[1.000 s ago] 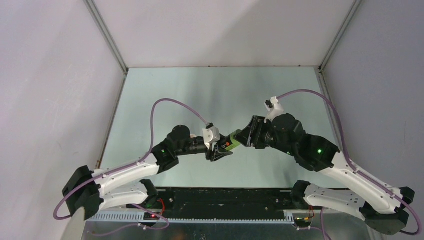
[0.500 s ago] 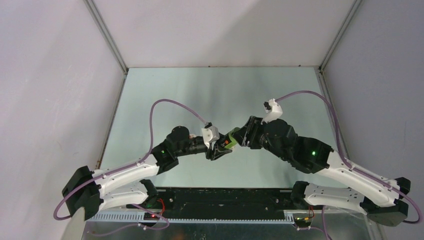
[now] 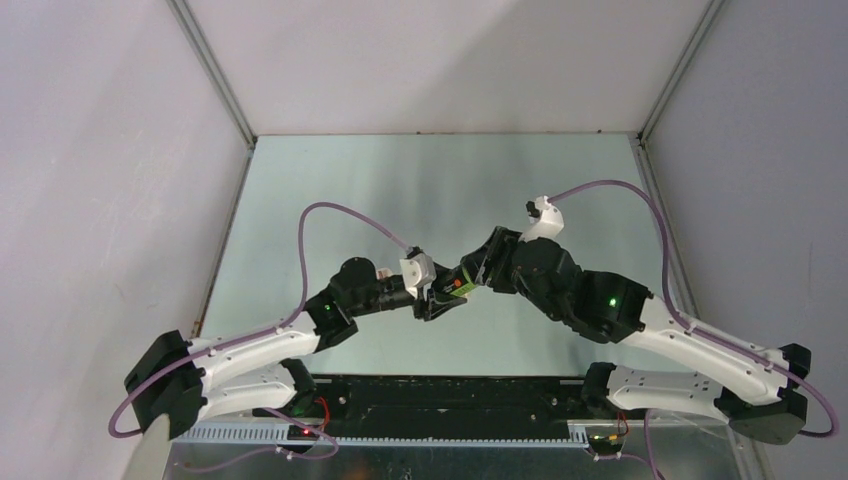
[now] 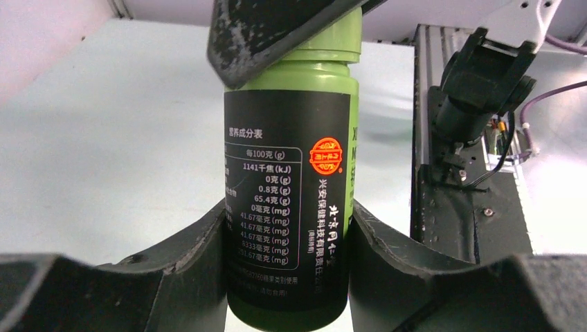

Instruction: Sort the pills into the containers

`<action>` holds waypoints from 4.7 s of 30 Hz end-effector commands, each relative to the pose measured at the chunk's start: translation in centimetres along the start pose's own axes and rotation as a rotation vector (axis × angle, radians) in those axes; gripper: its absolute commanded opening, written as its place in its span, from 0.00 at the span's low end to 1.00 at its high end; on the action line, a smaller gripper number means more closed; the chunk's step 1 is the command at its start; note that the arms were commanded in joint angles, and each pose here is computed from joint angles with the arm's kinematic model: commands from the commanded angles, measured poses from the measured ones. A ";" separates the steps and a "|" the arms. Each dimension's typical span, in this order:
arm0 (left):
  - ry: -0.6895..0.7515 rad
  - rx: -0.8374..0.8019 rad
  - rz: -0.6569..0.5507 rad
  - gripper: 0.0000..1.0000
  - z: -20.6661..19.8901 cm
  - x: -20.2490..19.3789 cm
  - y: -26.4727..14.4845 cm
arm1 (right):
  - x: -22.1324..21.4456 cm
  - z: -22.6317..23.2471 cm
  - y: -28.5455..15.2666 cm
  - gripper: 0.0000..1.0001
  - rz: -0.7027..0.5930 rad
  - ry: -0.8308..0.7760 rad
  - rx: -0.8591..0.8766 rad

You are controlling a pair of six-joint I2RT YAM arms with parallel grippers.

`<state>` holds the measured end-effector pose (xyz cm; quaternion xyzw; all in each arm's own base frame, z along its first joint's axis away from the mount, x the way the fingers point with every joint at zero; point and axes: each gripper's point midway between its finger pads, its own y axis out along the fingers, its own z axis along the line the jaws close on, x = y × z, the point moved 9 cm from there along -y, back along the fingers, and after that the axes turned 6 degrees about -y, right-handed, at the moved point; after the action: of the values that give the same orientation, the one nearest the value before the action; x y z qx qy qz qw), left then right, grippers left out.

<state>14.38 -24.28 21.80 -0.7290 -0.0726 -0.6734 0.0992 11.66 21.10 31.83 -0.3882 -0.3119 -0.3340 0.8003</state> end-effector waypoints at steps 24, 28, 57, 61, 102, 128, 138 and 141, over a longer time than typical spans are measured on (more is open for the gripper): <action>-0.023 -0.059 -0.253 0.00 -1.0 4.1 0.4 | 3.4 -0.7 -4.6 0.92 -0.035 -0.196 0.416; -0.029 -0.059 -0.260 0.00 -0.9 4.2 0.3 | 3.4 -1.1 -4.6 0.83 -0.002 -0.182 0.419; -0.043 -0.152 -0.244 0.00 -1.4 4.3 0.5 | 4.7 -0.3 -2.6 0.75 -0.039 -0.219 0.380; -0.048 -0.164 -0.257 0.00 -1.5 4.4 0.6 | 5.1 -0.2 -1.9 0.76 -0.052 -0.158 0.345; -0.063 -0.190 -0.307 0.00 -1.7 4.9 0.1 | 4.1 -1.0 -4.7 0.93 -0.001 -0.200 0.502; -0.029 -0.178 -0.191 0.00 -1.1 4.9 0.7 | 2.9 -1.0 -2.2 0.56 0.106 -0.242 0.446; -0.021 -0.185 -0.155 0.00 -0.9 4.9 1.1 | 3.0 -0.7 -2.0 0.58 0.123 -0.229 0.400; -0.027 -0.189 -0.182 0.00 -1.0 4.9 1.0 | 2.7 -0.5 -1.8 0.58 0.134 -0.207 0.398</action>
<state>13.98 -25.15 23.47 -0.7696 -0.0491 -0.6359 0.0296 12.05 18.58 33.67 -0.2808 -0.4323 -0.1662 0.8406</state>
